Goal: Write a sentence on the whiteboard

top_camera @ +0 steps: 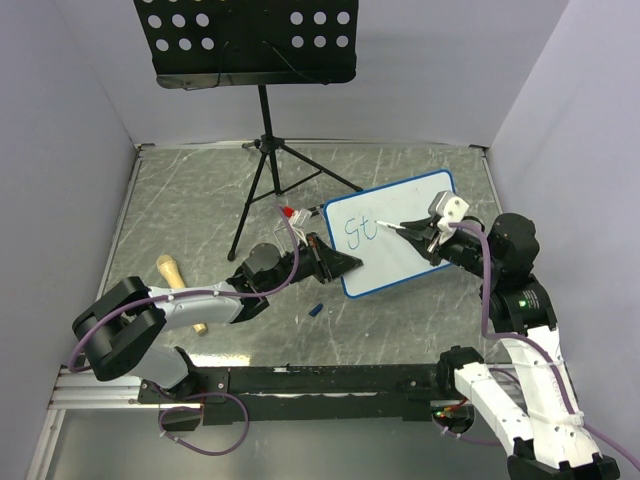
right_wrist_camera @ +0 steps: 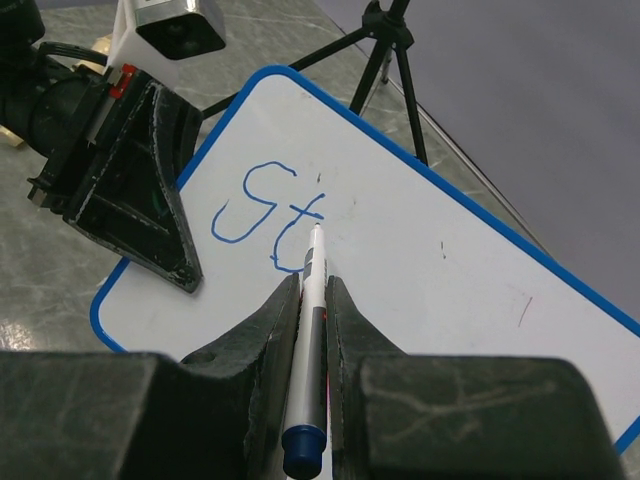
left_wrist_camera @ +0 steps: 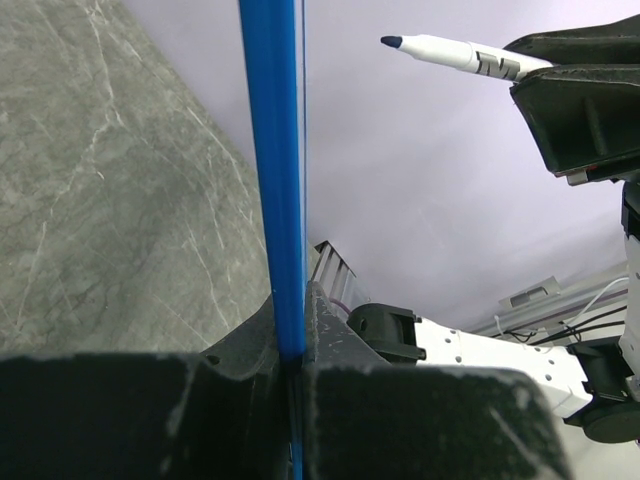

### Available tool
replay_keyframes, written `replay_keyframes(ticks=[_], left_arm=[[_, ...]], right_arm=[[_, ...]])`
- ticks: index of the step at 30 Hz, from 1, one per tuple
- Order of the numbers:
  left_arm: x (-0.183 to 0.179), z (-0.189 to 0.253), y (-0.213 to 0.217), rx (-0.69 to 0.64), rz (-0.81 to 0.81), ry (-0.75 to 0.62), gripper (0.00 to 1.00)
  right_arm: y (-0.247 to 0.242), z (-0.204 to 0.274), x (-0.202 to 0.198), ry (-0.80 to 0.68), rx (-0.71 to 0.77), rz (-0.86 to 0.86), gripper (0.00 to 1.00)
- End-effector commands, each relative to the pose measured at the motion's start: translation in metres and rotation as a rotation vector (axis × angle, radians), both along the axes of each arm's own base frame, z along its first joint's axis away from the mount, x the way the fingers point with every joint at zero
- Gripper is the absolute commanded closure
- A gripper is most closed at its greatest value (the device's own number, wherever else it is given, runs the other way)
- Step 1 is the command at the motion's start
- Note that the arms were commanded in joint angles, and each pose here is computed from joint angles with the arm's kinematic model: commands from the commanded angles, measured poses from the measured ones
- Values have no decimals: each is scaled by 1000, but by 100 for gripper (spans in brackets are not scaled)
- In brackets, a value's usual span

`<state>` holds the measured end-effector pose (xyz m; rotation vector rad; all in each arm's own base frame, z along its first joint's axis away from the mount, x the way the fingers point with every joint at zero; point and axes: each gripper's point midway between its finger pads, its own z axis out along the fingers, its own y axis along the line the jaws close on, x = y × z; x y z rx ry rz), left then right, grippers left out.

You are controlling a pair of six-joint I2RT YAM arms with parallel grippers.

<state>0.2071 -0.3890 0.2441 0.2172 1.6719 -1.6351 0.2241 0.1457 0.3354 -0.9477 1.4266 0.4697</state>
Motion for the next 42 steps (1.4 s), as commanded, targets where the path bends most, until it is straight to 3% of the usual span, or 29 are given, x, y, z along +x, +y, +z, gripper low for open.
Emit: replay_keyframes(ticks=[1,28,42], left_arm=[[-10,80,10,-206,-16,-171,99],[-18,91,9,-242,-58,-196,99],[-8,90,15,-236,6,-183,99]], right_arm=[[2,7,-1,-41,-4,26,100],[-7,-16,17,-1,-45,-43,100],[-7,-29,4,36,-72,-16,100]])
